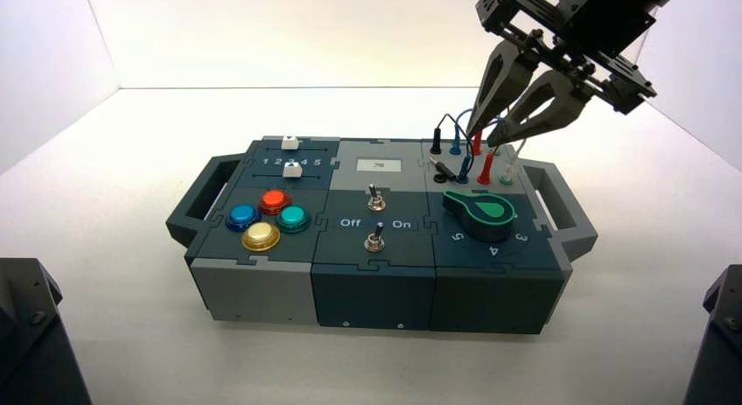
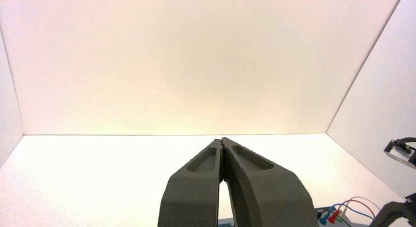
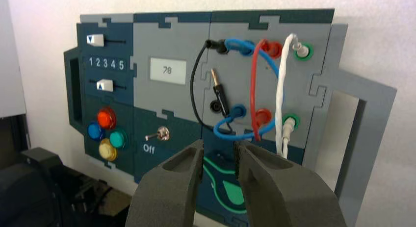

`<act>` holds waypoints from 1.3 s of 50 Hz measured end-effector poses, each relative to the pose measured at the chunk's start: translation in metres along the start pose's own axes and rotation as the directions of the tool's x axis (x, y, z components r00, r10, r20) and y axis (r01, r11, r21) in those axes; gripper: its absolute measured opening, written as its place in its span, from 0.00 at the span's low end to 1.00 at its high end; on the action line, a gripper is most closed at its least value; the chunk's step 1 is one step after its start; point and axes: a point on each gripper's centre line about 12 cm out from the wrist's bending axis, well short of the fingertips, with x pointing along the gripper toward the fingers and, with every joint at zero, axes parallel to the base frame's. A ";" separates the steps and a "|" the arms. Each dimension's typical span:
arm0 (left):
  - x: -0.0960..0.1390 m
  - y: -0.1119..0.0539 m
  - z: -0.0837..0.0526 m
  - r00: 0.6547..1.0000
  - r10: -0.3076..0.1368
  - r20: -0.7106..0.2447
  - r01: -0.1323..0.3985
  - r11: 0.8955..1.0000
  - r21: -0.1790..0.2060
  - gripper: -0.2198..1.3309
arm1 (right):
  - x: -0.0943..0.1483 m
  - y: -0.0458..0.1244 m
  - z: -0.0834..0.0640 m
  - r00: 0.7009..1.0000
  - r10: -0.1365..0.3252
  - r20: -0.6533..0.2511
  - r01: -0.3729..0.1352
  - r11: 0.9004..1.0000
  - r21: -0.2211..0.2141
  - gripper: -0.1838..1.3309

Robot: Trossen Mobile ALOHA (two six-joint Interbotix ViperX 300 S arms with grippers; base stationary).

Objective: Pull the blue wire.

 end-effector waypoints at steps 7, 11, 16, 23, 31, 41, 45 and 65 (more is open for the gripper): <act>0.000 0.000 0.000 1.000 -0.001 0.003 0.001 1.000 0.000 0.04 | 0.002 0.000 0.003 1.000 -0.002 0.015 0.002 1.000 0.000 0.58; -0.001 0.000 0.000 1.000 -0.001 0.004 0.001 1.000 0.001 0.04 | 0.004 0.000 0.004 1.000 -0.006 0.016 0.006 1.000 0.001 0.58; -0.001 0.000 0.000 1.000 -0.001 0.004 0.001 1.000 0.001 0.04 | 0.007 -0.001 0.005 1.000 -0.012 0.016 0.012 1.000 0.001 0.58; -0.001 0.000 0.000 1.000 -0.001 0.004 0.001 1.000 0.002 0.04 | 0.007 0.000 0.007 1.000 -0.012 0.020 0.012 1.000 -0.001 0.58; -0.001 0.000 0.000 1.000 0.000 0.004 0.000 1.000 0.004 0.04 | 0.006 0.002 0.010 1.000 -0.006 0.030 0.006 1.000 -0.004 0.57; -0.001 0.000 0.001 1.000 -0.001 0.006 0.001 1.000 0.001 0.04 | 0.006 0.003 0.011 0.999 -0.005 0.035 0.005 1.000 -0.004 0.53; -0.001 0.000 0.001 1.000 0.000 0.006 0.000 1.000 0.004 0.03 | 0.006 0.003 0.011 0.999 -0.006 0.040 0.006 1.000 -0.007 0.49; -0.001 0.000 0.001 1.000 0.000 0.006 0.000 1.000 0.004 0.04 | 0.007 -0.002 0.014 0.997 -0.019 0.075 0.020 1.000 -0.020 0.05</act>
